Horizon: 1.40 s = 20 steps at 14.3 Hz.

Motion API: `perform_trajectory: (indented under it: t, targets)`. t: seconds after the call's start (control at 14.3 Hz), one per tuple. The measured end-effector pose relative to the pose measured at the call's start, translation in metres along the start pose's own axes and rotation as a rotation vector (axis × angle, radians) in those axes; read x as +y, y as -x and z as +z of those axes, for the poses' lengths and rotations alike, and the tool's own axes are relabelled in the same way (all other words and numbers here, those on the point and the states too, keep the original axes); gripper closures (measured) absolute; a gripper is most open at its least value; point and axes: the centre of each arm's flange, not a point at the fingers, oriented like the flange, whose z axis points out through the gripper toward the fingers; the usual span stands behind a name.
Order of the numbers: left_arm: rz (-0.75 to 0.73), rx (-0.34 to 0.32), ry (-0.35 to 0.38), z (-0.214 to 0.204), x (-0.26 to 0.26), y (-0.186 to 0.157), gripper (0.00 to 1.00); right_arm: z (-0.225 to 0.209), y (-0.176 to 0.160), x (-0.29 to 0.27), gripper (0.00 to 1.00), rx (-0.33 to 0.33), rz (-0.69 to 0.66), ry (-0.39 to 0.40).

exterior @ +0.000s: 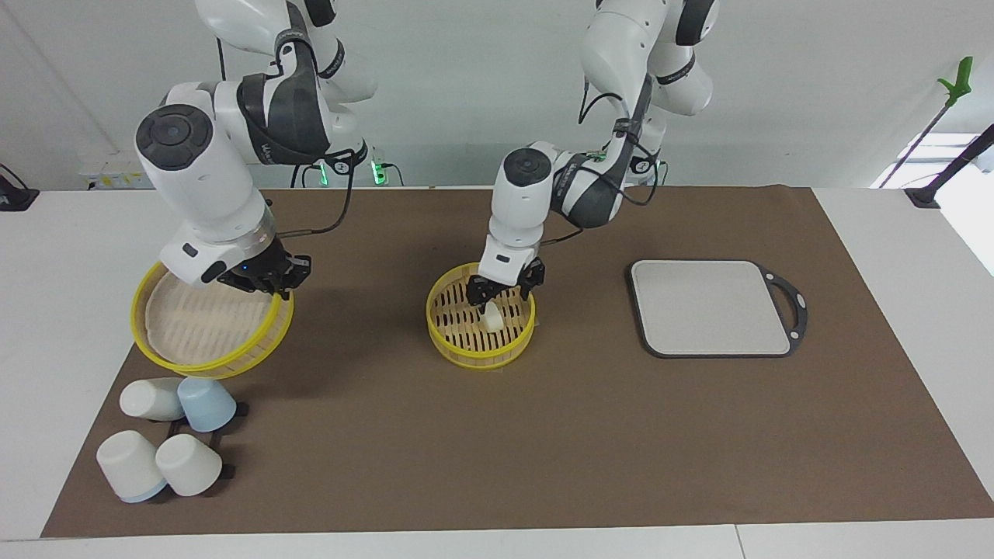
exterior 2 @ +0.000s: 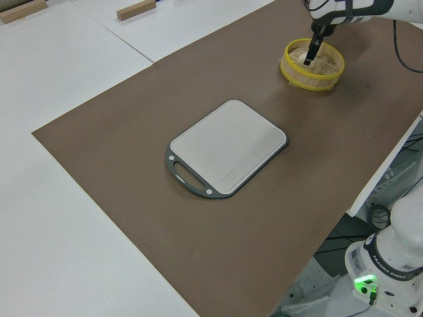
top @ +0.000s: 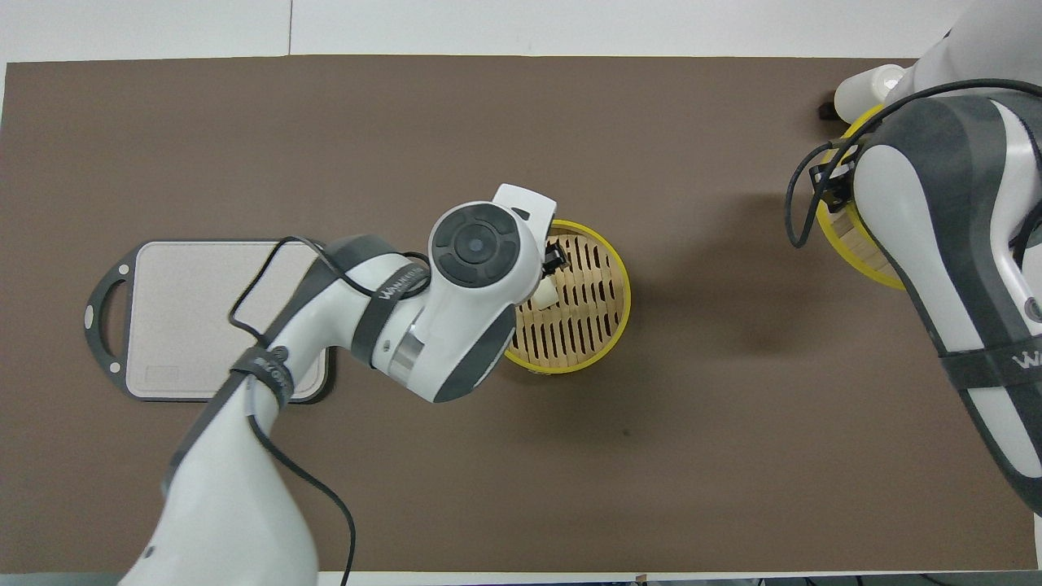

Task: Place bun in steamer
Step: 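Lower the bun into the open steamer with the left gripper and release, then withdraw the left gripper while the right gripper brings the lid over the steamer, then lower the lid onto the steamer with the right gripper and release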

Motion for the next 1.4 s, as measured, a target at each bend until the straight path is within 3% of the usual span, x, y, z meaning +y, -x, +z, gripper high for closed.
perform_trajectory:
  t: [0.21,0.49,0.63,0.77,0.98,1.4]
  targets:
    - [-0.003,-0.025,-0.030,-0.099,-0.102,-0.069,0.00,-0.004,-0.004,-0.040,0.91,0.040,-0.012,-0.018]
    - [0.129,-0.061,-0.051,-0.171,-0.254,-0.139,0.00,-0.003,0.008,-0.234,0.91,0.197,0.026,-0.113]
    - [0.234,-0.088,-0.091,-0.189,-0.302,-0.153,0.00,0.012,0.034,-0.324,0.91,0.203,0.002,-0.129]
    - [0.318,-0.131,-0.109,-0.204,-0.318,-0.152,0.00,0.037,0.050,-0.373,0.91,0.170,-0.030,-0.115]
    - [0.372,-0.179,-0.118,-0.218,-0.323,-0.144,0.00,0.075,0.049,-0.399,0.91,0.141,-0.056,-0.097]
    - [0.397,-0.158,-0.094,-0.241,-0.324,-0.129,0.00,0.103,0.049,-0.404,0.91,0.134,-0.063,-0.090]
